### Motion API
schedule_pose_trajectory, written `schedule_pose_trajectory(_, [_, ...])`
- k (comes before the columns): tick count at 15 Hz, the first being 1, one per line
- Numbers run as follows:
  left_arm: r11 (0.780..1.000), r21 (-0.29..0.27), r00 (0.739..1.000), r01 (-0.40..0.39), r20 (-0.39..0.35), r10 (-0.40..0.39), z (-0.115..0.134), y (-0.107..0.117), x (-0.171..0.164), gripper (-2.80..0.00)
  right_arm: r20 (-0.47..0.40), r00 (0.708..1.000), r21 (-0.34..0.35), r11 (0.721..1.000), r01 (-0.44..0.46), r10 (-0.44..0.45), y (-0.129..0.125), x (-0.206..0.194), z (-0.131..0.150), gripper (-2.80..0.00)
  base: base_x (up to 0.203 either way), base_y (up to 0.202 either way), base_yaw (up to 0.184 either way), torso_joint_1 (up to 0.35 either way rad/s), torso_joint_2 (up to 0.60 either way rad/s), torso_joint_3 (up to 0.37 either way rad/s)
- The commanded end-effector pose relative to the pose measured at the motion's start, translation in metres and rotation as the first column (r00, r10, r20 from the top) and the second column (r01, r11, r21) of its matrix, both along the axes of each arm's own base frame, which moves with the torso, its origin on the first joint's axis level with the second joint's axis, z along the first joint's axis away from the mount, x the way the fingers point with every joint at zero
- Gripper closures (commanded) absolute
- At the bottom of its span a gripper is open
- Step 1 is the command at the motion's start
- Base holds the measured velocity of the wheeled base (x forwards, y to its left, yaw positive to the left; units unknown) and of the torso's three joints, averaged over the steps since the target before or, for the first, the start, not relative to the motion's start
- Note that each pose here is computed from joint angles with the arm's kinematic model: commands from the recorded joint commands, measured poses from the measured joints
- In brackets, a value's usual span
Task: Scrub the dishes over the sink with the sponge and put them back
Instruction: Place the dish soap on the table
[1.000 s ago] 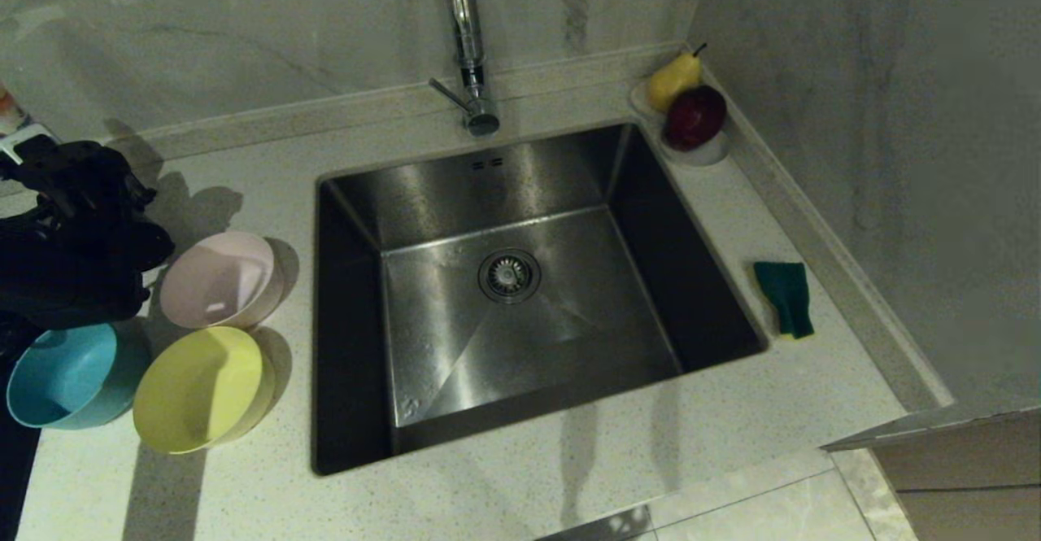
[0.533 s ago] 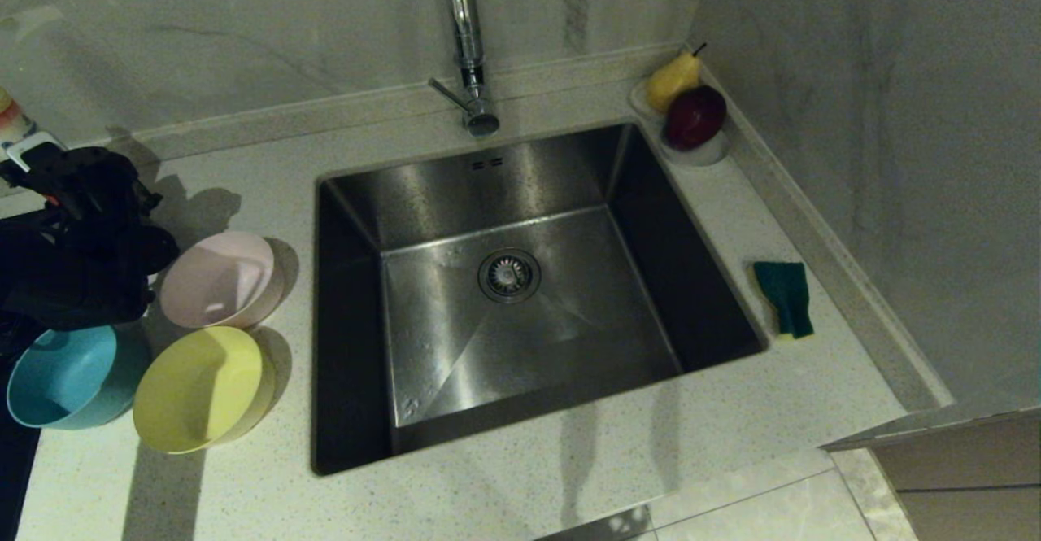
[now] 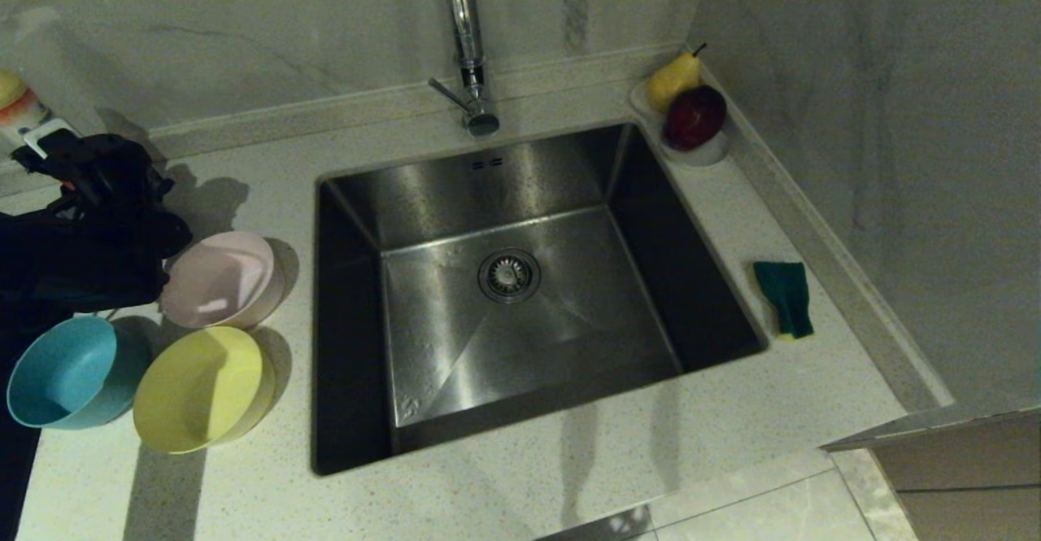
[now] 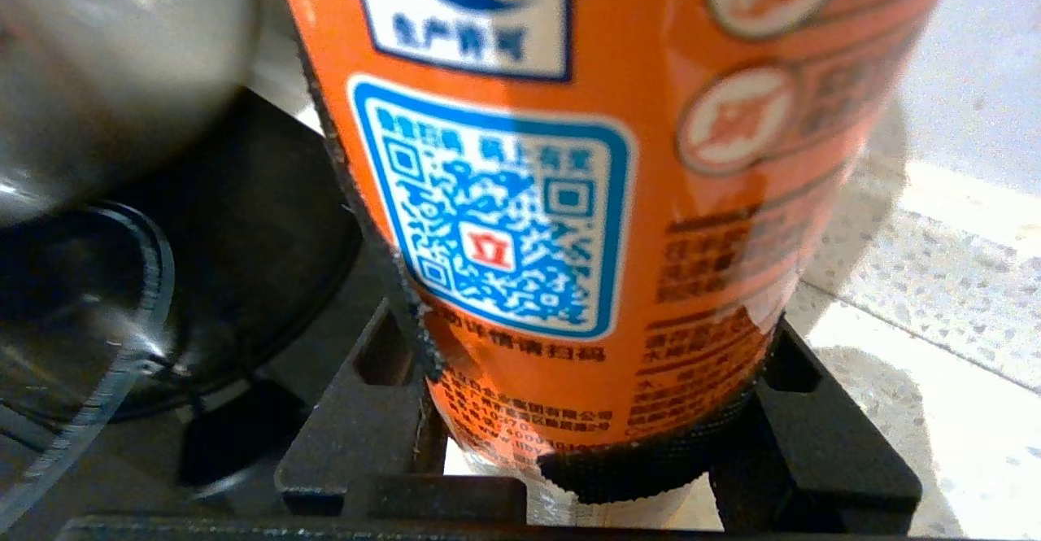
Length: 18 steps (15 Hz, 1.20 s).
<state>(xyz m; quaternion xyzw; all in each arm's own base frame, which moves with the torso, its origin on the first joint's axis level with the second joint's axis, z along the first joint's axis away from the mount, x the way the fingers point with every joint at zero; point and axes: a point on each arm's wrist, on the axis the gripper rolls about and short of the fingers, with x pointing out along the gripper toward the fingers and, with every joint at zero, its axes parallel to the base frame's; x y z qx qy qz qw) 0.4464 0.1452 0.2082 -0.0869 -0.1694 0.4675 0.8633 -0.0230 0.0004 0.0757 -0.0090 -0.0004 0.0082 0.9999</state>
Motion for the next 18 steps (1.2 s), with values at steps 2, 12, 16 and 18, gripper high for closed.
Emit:
schedule_pose_trajectory(2, [1.0,-0.003,1.0,0.007,-0.001,-0.007,-0.008,-0.001,0.014,0.0,-0.001,1.0,0.0,1.0,0.0,0.0,0.0,0.0,0.0,0.0,0.0,0.0,0.0,0.0,0.0,0.0])
schedule_pose_trajectory(12, [1.0,0.007,1.0,0.007,0.03,-0.008,0.009,-0.004,0.018,0.0,-0.001,1.0,0.0,1.0,0.0,0.0,0.0,0.0,0.0,0.0,0.0,0.0,0.0,0.0,0.0,0.0])
schedule_pose_trajectory(16, [1.0,0.007,0.999,0.005,0.036,-0.005,0.012,-0.005,0.016,0.0,-0.001,1.0,0.0,1.0,0.0,0.0,0.0,0.0,0.0,0.0,0.0,0.0,0.0,0.0,0.0,0.0])
schedule_pose_trajectory(18, [1.0,0.01,0.999,0.004,0.053,-0.005,0.019,-0.006,0.013,0.0,-0.001,1.0,0.0,1.0,0.0,0.0,0.0,0.0,0.0,0.0,0.0,0.0,0.0,0.0,0.0,0.0])
